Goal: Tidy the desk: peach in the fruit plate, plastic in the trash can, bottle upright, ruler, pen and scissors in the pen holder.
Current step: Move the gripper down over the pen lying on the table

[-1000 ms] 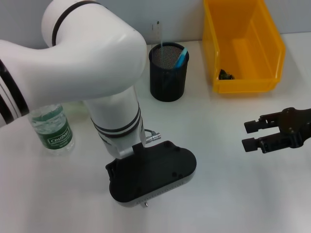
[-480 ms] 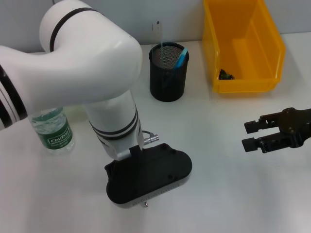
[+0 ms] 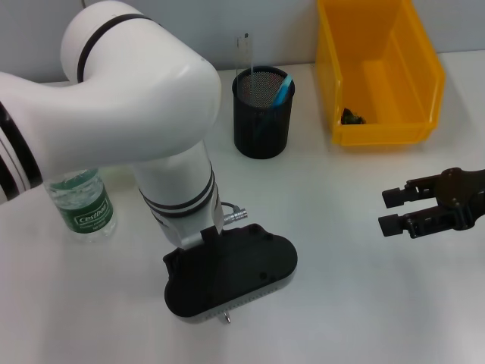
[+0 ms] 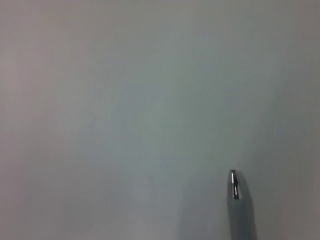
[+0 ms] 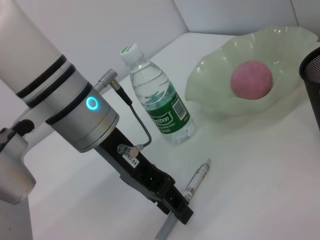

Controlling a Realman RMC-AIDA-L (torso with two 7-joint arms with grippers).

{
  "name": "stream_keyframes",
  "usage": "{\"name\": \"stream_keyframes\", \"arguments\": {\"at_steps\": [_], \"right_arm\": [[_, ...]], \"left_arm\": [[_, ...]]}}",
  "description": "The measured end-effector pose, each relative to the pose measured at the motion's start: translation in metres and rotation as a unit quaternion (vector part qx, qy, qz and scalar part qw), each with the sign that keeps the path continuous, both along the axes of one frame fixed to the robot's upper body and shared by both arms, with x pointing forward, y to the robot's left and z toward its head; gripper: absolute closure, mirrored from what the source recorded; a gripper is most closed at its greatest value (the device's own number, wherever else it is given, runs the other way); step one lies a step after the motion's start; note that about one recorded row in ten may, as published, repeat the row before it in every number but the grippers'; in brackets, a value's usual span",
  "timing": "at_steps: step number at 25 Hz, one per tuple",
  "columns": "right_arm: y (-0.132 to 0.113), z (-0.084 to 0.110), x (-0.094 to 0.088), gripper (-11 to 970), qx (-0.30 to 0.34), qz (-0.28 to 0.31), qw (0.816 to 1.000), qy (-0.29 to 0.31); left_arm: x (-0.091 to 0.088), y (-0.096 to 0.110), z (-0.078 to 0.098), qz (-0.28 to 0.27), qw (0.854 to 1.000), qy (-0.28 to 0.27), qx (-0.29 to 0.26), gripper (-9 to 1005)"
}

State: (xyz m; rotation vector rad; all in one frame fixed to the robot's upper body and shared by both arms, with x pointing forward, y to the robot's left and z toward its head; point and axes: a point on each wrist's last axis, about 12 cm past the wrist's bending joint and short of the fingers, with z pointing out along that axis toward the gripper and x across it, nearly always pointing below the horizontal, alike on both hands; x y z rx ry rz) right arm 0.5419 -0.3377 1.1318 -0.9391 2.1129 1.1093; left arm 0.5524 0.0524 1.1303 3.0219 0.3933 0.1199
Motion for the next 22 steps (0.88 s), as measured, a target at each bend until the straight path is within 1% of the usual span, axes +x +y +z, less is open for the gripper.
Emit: {"name": "stream_keyframes", "arguments": {"at_steps": [12, 22], "right_arm": [[-0.0009, -0.0006, -0.0013, 191, 0.001, -0.002, 1.0, 0.003], [-0.0011, 0.0009, -0.0002, 191, 0.001, -0.002, 1.0, 0.005]], "left_arm": [[0.0007, 0.0014, -0.0002, 0.002, 1.0, 0.001, 0.003, 633], [0.002, 0.0028, -0.0017, 0.006, 1.0, 0.003, 0.004, 629]]}}
